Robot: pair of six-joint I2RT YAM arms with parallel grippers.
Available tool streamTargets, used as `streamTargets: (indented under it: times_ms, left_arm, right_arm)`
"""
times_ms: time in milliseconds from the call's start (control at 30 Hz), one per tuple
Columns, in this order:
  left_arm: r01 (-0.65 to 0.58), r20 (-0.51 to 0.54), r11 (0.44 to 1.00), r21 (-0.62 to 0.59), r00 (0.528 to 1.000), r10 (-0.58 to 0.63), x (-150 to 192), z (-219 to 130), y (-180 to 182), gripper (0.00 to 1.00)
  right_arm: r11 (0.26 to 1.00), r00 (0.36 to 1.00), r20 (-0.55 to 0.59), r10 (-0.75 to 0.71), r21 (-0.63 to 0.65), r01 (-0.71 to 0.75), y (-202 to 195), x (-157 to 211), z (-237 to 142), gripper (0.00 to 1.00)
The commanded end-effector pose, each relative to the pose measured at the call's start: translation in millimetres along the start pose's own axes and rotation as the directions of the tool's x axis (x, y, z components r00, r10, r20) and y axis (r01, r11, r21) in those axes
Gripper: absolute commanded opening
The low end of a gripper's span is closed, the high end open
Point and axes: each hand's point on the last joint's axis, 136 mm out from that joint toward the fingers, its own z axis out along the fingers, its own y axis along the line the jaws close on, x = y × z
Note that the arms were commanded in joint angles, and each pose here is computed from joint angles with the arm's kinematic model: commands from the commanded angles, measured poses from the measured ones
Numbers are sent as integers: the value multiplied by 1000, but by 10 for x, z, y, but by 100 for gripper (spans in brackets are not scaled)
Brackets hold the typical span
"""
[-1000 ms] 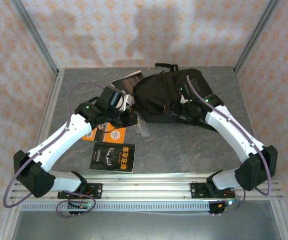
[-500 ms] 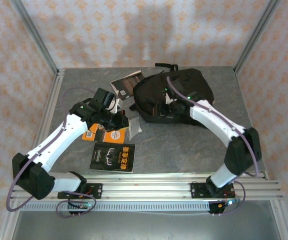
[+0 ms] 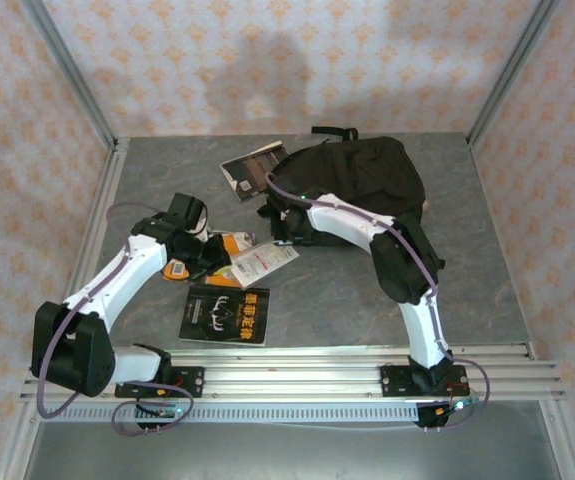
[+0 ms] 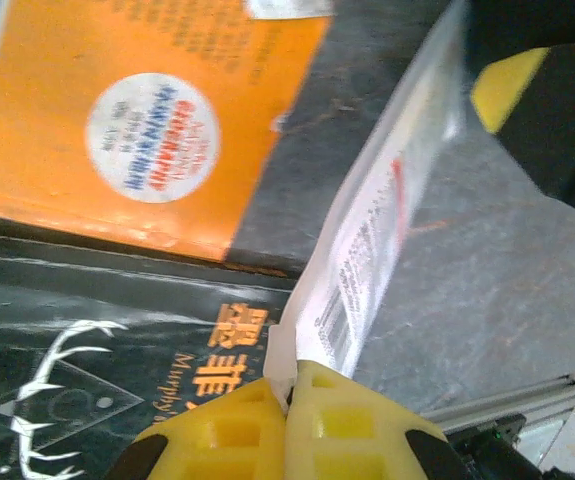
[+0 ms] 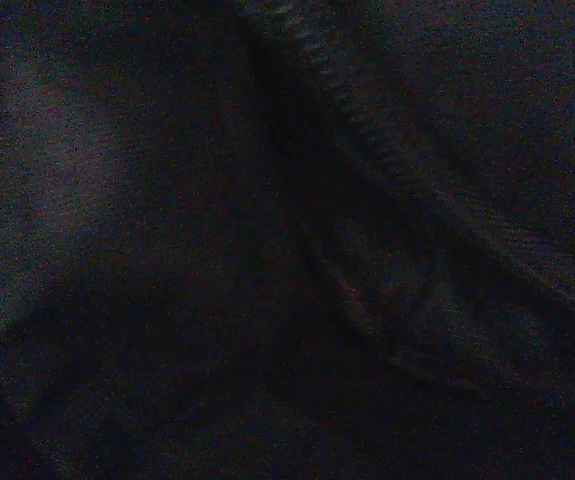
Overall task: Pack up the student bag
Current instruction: Place the pencil case at the center of the table, then pick up the loose stationery from the center of the table.
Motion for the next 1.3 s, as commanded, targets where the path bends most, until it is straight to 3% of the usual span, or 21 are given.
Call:
streamTargets:
  times_ms: [0, 133, 267, 633, 767, 967, 1067, 1267]
  left_arm:
    - [50, 28, 998, 44, 998, -51, -118, 13, 31, 0]
    - [71, 26, 991, 116, 997, -75, -205, 118, -37, 1]
    - [78, -5, 979, 188, 997, -78, -226, 277, -107, 8]
    - [106, -5, 961, 257, 994, -108, -250, 555, -38, 47]
    - [127, -33, 975, 182, 992, -123, -162, 697, 180, 46]
    - [89, -25, 993, -76, 996, -91, -42, 683, 665, 46]
    - [110, -12, 990, -91, 994, -112, -43, 690, 709, 46]
    - [136, -35, 986, 93, 990, -133, -126, 916, 397, 47]
  right_arm:
    - [993, 1000, 28, -4, 120, 1, -215, -74, 104, 15]
    - [983, 999, -12, -34, 178, 36, -339, 91, 252, 14]
    - [985, 997, -55, -55, 163, 63, -291, 242, 385, 14]
    - [995, 993, -111, -24, 91, 34, -164, 396, 550, 13]
    - [996, 993, -120, -9, 88, 19, -170, 430, 571, 13]
    - [993, 993, -115, -9, 116, 23, -242, 455, 549, 13]
    - [993, 993, -116, -5, 114, 18, -261, 487, 541, 13]
    - [999, 989, -145, 14, 47, -7, -163, 564, 605, 13]
